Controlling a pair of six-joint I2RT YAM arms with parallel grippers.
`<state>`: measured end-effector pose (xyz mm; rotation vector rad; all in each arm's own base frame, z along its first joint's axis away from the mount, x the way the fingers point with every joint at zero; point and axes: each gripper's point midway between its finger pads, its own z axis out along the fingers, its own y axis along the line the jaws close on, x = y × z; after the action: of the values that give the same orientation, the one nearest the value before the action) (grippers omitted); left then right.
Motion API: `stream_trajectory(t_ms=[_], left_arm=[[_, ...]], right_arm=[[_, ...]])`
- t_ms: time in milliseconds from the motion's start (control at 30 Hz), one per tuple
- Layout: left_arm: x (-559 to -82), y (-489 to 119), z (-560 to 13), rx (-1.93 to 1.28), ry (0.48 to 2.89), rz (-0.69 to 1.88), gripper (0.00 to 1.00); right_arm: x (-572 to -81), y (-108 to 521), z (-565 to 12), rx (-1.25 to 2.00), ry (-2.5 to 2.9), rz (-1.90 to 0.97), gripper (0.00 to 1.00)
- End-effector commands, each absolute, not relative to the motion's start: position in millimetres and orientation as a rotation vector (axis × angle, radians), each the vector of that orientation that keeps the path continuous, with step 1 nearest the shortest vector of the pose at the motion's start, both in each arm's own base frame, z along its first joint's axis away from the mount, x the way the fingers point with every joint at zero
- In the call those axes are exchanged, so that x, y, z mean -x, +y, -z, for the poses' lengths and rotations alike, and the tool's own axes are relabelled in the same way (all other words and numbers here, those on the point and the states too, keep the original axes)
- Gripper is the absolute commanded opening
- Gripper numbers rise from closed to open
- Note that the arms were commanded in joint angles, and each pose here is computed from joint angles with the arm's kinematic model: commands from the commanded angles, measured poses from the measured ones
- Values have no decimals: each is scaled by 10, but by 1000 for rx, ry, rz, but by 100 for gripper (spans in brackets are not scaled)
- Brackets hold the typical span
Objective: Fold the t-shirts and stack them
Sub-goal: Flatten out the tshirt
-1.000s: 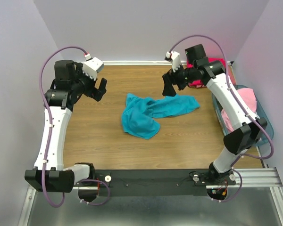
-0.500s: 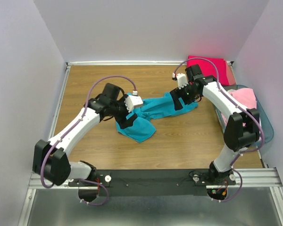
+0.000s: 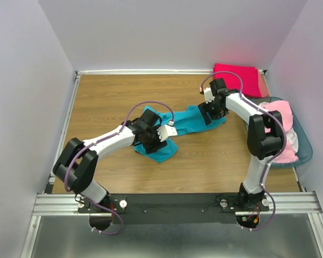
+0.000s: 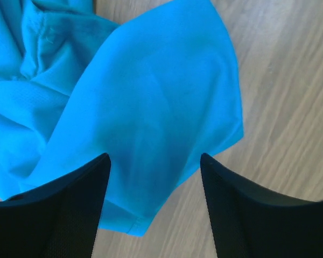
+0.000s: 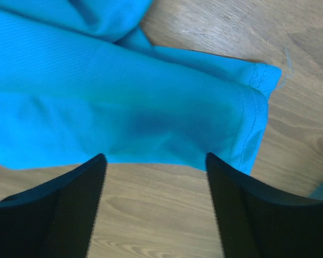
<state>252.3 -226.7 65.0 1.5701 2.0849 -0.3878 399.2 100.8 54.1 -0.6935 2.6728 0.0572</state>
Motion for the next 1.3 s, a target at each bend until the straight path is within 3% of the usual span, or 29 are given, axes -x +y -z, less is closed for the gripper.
stream_trajectory(t_ms=[0, 67, 100, 200, 267, 333, 467, 600, 767, 933, 1067, 1100, 1267], left_arm=[[-2669, -2182, -524, -1559, 2117, 272, 55], [-2681, -2141, -526, -1562, 2105, 248, 43], [-2665, -2104, -495, -1564, 2111, 240, 28], [-2704, -1982, -518, -1526, 2136, 228, 4], [-2757, -1930, -647, -1486, 2135, 267, 0], [-3018, -1761, -998, -1372, 2100, 263, 0], [-3255, -1452, -1584, -1266, 2066, 349, 0], [-3508, -1170, -2099, -1199, 1998, 262, 0], [-3645, -786, -2299, -1142, 2006, 160, 0], [-3483, -722, -2059, -1200, 2066, 176, 0], [-3415, -539, -1783, -1183, 2141, 126, 11], [-3447, -460, -1758, -1163, 2150, 100, 11], [-3546, 91, -1524, -1043, 2271, 24, 9]], right_arm=[[-4052, 855, -349, 643, 2697, 58, 76], [-4033, 825, -290, 645, 2713, 78, 64], [-4027, 819, -273, 650, 2717, 81, 60], [-4023, 815, -344, 644, 2703, 78, 43], [-4032, 825, -440, 641, 2680, 72, 30], [-4084, 814, -657, 625, 2626, 74, 1], [-4217, 750, -1157, 597, 2504, 81, 0], [-4342, 648, -1639, 561, 2392, 109, 0], [-4332, 573, -1989, 564, 2320, 143, 1], [-4114, 685, -1859, 669, 2361, 41, 2], [-3896, 861, -1612, 726, 2445, -114, 25], [-3860, 907, -1589, 732, 2454, -147, 35], [-3742, 1321, -1411, 789, 2485, -308, 51]])
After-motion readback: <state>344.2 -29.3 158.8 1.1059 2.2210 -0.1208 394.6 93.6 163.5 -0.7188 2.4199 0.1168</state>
